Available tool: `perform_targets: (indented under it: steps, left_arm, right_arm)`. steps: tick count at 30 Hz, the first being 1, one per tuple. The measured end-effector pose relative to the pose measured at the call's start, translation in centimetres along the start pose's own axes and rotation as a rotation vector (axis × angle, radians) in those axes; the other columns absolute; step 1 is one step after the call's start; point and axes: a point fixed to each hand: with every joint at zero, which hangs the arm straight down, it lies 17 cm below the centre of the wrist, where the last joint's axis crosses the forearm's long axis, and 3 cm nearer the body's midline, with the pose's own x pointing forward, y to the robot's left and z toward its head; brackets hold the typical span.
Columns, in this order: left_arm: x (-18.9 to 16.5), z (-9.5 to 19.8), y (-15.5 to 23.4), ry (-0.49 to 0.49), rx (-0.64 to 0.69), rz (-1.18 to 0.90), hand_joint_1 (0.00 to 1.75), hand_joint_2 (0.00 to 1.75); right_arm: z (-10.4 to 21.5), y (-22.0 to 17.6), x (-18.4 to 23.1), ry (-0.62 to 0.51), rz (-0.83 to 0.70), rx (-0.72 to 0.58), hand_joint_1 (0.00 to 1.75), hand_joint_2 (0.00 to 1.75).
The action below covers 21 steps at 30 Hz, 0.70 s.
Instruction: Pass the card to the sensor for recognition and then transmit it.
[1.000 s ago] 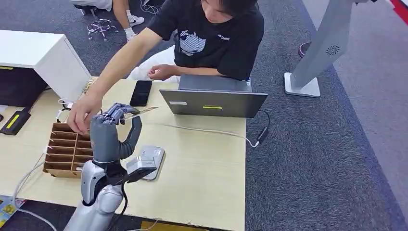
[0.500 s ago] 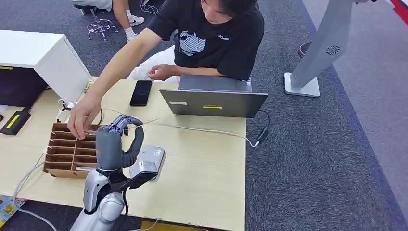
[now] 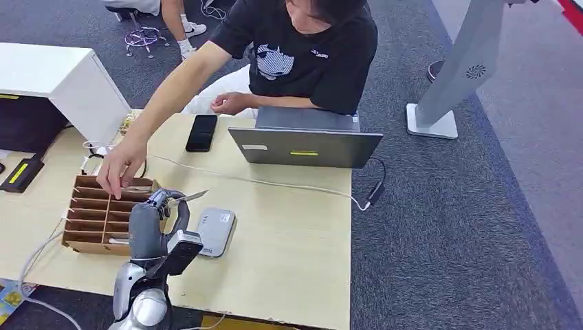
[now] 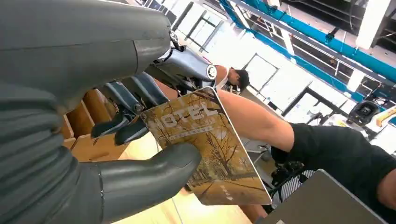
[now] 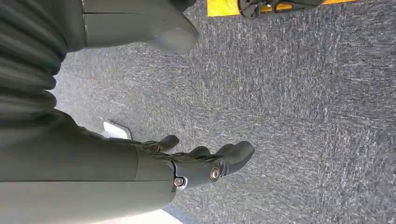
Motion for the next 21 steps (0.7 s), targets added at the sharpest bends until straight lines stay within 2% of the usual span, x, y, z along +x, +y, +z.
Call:
perform_targets:
  steps: [9, 21]
  left_arm:
    - [-2.2, 1.3, 0.6, 0.053, 0.005, -0.029, 1.75, 1.75]
    - [-3.0, 2.2, 0.5, 0.059, -0.018, -0.104, 1.75, 1.75]
  right_arm:
    - [0.1, 0.0, -0.1, -0.006, 0.015, -0.004, 0.0, 1.75]
    - [0.2, 0.3, -0.1, -0.006, 0.025, -0.004, 0.0, 1.75]
